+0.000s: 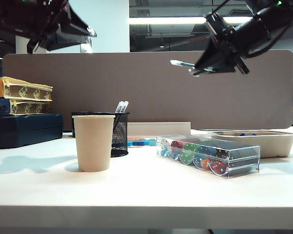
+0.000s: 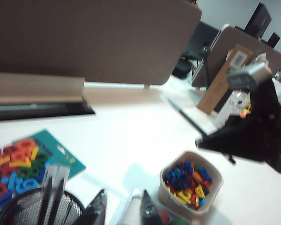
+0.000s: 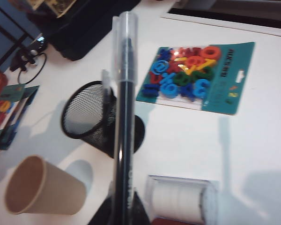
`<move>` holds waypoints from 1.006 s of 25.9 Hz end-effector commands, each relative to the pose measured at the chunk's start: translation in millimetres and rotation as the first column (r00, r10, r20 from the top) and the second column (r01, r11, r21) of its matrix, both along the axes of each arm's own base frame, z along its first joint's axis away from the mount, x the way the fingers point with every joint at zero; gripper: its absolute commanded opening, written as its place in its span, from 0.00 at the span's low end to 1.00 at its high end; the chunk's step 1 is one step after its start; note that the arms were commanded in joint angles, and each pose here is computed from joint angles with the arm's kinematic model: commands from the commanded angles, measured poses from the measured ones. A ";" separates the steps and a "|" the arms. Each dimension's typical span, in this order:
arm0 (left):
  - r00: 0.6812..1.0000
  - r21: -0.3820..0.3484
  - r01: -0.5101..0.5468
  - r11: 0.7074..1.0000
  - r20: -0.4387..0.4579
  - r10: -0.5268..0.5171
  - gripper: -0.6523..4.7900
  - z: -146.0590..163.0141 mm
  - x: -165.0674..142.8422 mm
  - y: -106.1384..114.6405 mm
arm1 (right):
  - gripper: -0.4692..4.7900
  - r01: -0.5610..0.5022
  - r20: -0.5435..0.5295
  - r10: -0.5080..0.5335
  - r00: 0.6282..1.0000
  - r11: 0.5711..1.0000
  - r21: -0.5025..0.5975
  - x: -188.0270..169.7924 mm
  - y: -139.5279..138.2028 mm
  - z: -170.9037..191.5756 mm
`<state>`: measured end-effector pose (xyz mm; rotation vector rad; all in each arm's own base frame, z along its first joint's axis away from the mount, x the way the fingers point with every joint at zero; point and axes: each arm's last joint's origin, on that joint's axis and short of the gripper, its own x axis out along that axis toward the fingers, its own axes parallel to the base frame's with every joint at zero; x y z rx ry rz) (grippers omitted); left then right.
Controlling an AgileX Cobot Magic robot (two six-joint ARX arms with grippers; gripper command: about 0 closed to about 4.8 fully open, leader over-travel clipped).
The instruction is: Pick up one pen and put it in the pen container.
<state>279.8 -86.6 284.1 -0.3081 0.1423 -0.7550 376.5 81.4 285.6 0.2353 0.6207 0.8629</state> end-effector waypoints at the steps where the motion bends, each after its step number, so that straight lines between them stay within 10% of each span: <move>1: 0.999 -0.026 0.018 1.000 0.029 -0.018 0.28 12.9 1.0 -0.7 | 0.13 -0.042 0.059 0.041 0.997 0.999 0.020 -8.3 9.1 16.6; 26: 0.972 -0.238 0.192 0.952 -0.090 -0.218 0.33 26.0 -4.4 -13.4 | 0.13 -0.334 0.131 0.319 0.938 0.936 0.112 -44.7 75.1 42.2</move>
